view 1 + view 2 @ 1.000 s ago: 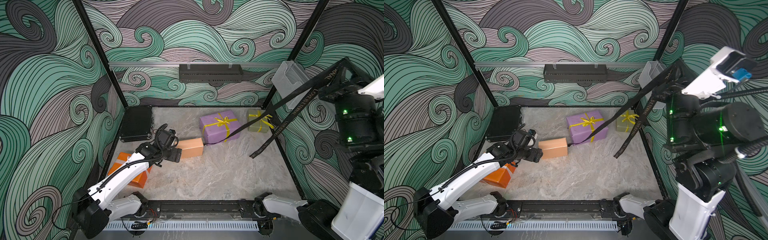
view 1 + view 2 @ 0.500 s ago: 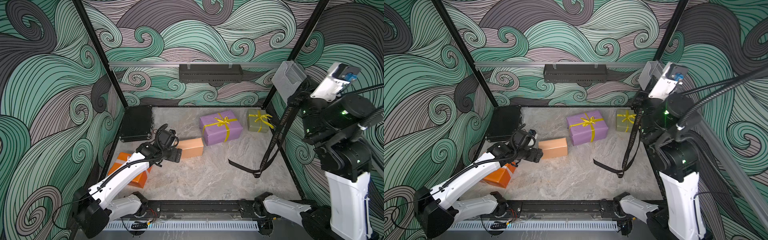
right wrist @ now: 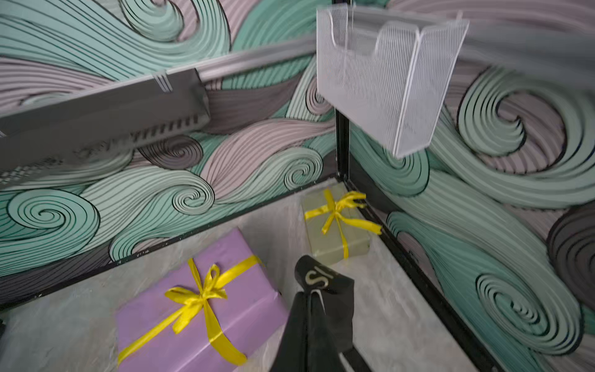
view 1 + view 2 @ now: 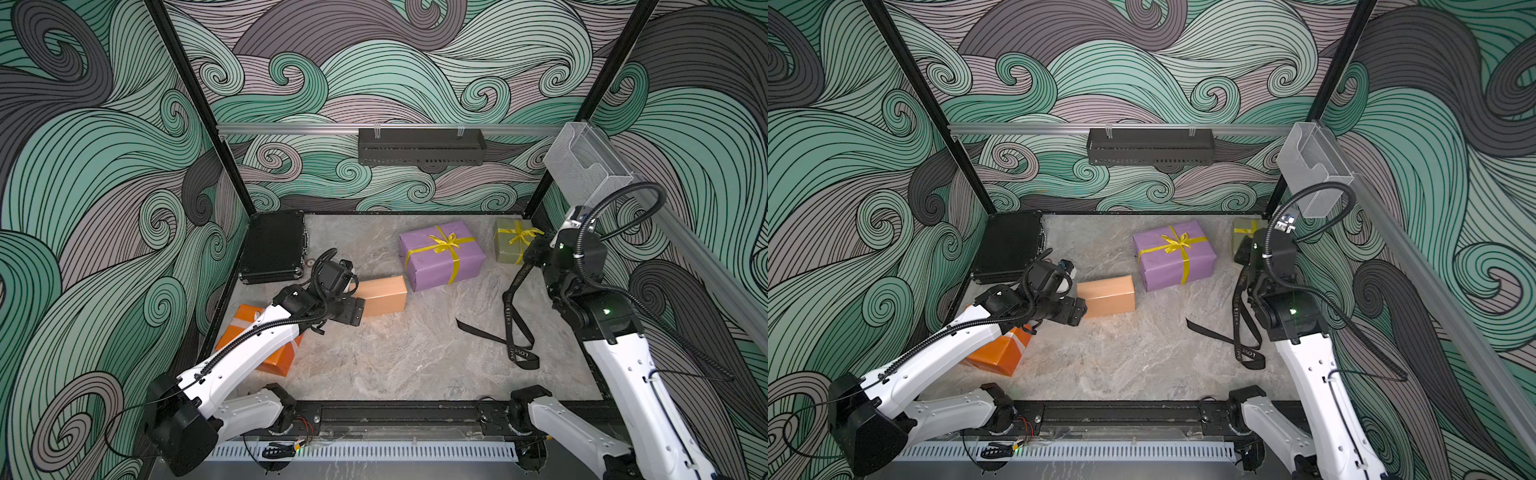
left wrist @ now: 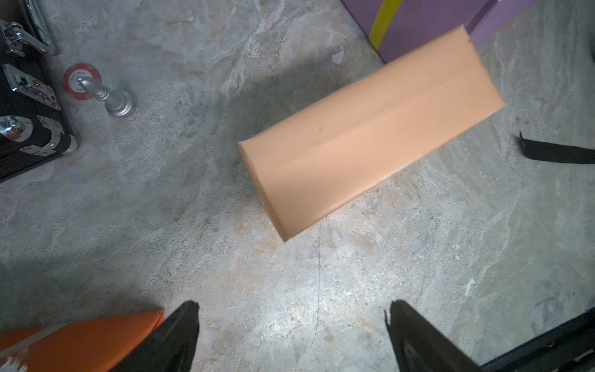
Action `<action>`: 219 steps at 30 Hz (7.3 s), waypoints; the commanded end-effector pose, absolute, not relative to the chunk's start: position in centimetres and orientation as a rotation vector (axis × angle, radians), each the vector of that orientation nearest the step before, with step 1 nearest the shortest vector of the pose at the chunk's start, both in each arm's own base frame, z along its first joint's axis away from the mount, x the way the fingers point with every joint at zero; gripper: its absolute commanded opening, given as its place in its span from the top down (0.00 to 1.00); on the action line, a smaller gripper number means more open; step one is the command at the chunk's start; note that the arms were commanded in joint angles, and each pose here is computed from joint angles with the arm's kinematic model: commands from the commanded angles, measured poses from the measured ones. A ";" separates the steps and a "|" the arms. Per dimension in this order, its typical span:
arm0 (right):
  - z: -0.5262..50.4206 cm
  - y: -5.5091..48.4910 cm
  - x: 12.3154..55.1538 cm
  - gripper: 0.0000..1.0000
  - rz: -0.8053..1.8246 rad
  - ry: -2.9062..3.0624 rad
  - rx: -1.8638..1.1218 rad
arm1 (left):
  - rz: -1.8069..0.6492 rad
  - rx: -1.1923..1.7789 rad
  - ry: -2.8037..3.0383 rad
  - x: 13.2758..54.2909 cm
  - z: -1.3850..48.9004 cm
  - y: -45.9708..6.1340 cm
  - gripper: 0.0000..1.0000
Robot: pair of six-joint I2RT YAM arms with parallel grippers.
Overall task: Untie the ribbon bows on the gift boxes
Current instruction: Place the ribbon at the center of the board, then adjust the gift box at the center of the board, then move the gift box to the center of the board.
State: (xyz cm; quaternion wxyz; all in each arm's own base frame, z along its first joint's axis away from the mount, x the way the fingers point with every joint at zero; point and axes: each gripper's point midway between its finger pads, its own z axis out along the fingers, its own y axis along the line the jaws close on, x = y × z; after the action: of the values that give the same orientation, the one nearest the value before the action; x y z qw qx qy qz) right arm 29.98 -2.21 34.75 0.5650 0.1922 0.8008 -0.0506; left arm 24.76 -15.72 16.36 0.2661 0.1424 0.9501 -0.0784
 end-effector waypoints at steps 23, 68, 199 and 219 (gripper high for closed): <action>10.2 -5.3 19.0 1.00 -0.103 2.239 1.287 | -0.203 0.413 2.563 24.5 16.3 -15.9 0.06; 16.5 22.3 24.4 0.21 0.904 2.350 -0.246 | -0.263 0.074 2.647 31.6 19.5 -22.8 0.02; 21.2 8.3 45.2 0.15 0.172 2.405 0.309 | -0.880 -0.029 2.211 35.6 27.9 -24.8 0.20; 15.4 7.8 53.5 0.09 0.784 2.499 0.346 | -1.232 -0.083 2.522 44.4 17.7 -31.7 0.13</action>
State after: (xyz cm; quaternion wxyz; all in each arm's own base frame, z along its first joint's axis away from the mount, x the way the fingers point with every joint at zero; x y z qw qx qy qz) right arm 54.27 5.93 14.54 0.2552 0.1341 0.9242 0.2506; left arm 43.95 -30.17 17.36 0.1951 -0.0233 0.8942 -0.4023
